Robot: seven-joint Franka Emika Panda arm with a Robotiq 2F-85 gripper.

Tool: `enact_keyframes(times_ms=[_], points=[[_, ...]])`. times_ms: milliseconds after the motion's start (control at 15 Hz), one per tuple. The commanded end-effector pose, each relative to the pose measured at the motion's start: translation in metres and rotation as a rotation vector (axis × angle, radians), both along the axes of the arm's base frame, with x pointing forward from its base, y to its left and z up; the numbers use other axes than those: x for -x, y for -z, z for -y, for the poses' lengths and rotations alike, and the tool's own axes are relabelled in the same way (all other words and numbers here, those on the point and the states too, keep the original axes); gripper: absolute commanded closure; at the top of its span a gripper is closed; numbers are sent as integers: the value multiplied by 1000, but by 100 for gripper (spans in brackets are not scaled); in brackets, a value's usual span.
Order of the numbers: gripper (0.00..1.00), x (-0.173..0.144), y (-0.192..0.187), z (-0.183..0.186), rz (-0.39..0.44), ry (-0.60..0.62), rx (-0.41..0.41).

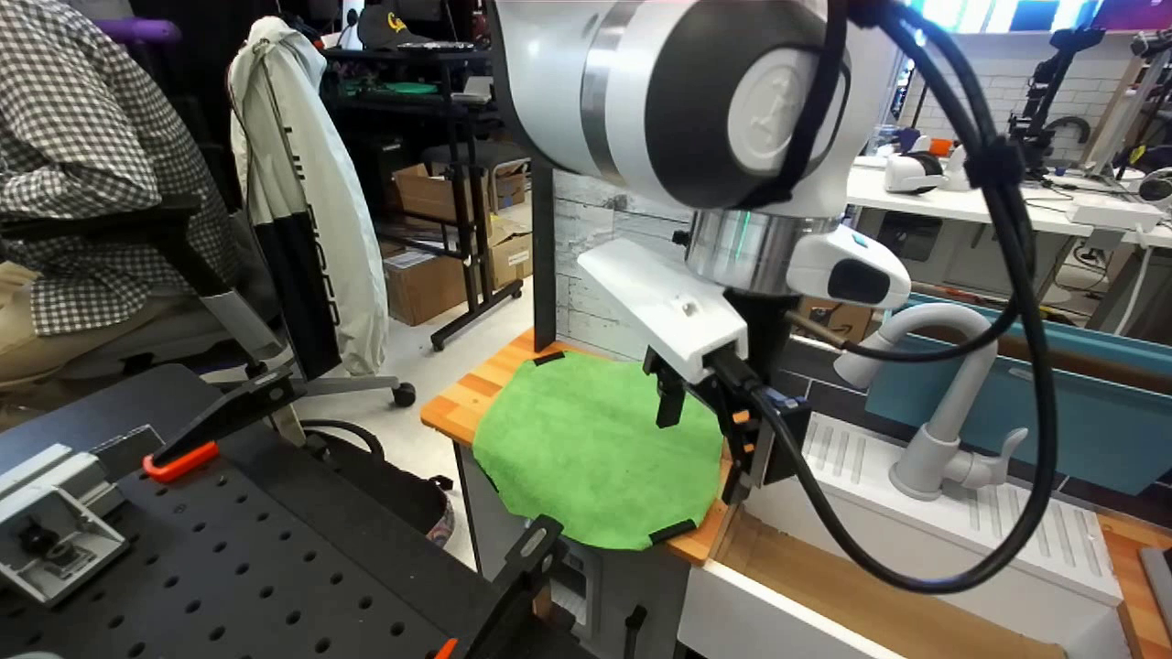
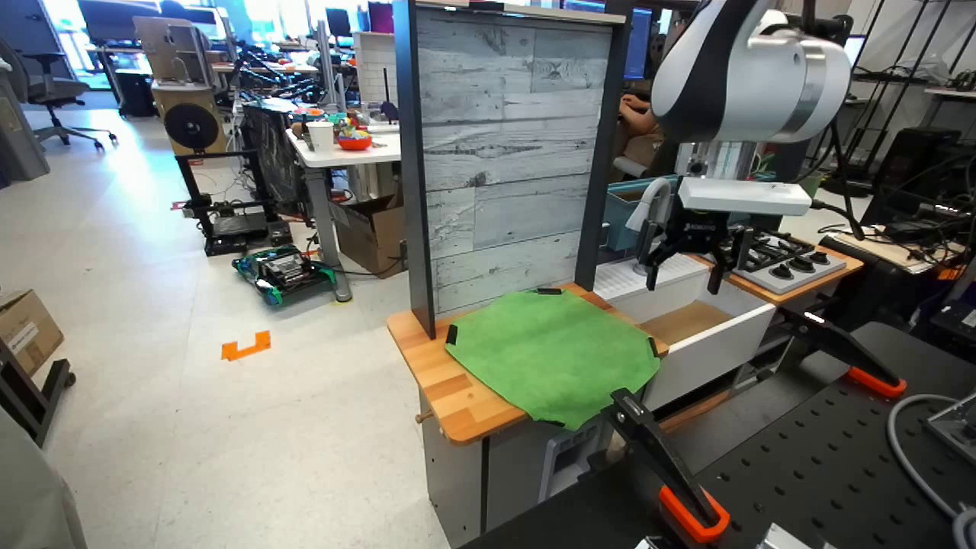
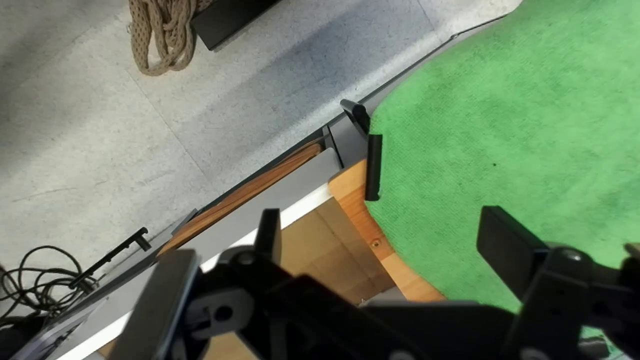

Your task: Fold the green cloth

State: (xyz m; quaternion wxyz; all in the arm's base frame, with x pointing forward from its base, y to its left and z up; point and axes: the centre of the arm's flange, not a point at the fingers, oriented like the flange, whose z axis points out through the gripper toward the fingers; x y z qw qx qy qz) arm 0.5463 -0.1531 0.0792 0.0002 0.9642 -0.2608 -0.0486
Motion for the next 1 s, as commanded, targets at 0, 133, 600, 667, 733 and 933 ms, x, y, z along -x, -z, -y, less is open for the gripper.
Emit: enact_keyframes(times_ms=[0,133,600,667,733,933], points=[[0,-13,36,18,10,49,-2],[0,-12,50,26,2,64,3],[0,-18,83,31,-25,85,17],[0,-19,88,29,-30,81,22],[0,-20,92,27,-33,79,26],[0,-18,102,16,-51,55,33]])
